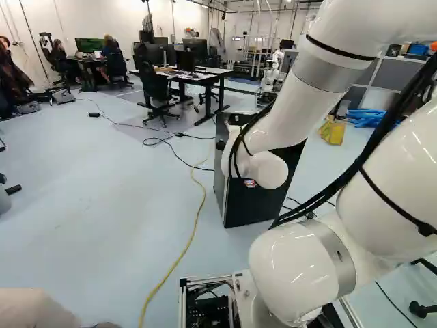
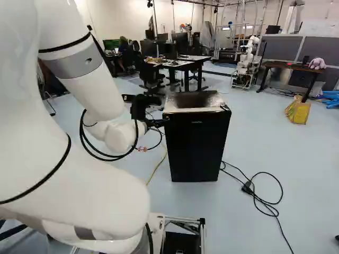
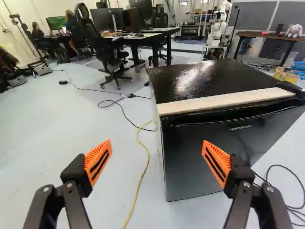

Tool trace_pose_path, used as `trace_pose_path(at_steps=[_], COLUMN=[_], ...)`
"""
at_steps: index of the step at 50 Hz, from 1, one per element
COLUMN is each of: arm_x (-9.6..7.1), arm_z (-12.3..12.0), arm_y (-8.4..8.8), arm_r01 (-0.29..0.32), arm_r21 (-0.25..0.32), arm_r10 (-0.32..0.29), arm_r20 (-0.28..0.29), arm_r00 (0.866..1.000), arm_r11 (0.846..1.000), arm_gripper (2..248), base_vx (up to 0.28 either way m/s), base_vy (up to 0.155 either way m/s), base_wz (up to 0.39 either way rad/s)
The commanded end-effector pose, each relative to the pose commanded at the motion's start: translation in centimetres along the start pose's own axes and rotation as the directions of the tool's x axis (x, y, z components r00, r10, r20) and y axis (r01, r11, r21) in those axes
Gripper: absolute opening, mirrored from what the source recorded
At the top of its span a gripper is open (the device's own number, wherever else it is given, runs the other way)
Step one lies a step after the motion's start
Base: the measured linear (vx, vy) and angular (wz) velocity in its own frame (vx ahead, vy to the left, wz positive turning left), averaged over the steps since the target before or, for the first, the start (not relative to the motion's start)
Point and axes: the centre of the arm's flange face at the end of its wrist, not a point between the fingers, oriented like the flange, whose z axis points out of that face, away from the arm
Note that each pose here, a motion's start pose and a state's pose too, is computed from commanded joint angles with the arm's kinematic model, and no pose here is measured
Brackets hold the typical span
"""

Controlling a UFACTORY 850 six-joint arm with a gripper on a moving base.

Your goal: Grab a drink from the fridge

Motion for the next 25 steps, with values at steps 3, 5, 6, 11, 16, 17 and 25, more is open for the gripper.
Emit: trace_pose_path(at_steps=[3,5,6,11,16,17,25], arm_x=[0.02,0.03,0.03,0.06,0.12,0.13,0.25], arm_z=[0.06,0.10,0.12,0.23,0.36,0.39,0.65], arm_y=[-0.11,-0.18,-0.22,-0.40,-0.57,-0.60,-0.88], arm_r01=[-0.005,-0.008,-0.010,-0.019,-0.029,-0.031,-0.049], arm_r21=[-0.003,-0.005,-0.006,-0.013,-0.020,-0.022,-0.036], arm_r10=[0.005,0.008,0.010,0.019,0.029,0.031,0.049], arm_r20=[0.001,0.001,0.001,0.002,0.002,0.001,-0.001], arm_r00=[1.000,1.000,1.000,1.000,1.000,1.000,0.999], arm_r11=[1.000,1.000,1.000,1.000,0.999,0.999,0.998], arm_gripper=[247,247,247,247,247,247,247], base_vx=[0.000,0.000,0.000,0.000,0.000,0.000,0.000], base_vy=[0.000,0.000,0.000,0.000,0.000,0.000,0.000], base_wz=[0.000,0.000,0.000,0.000,0.000,0.000,0.000])
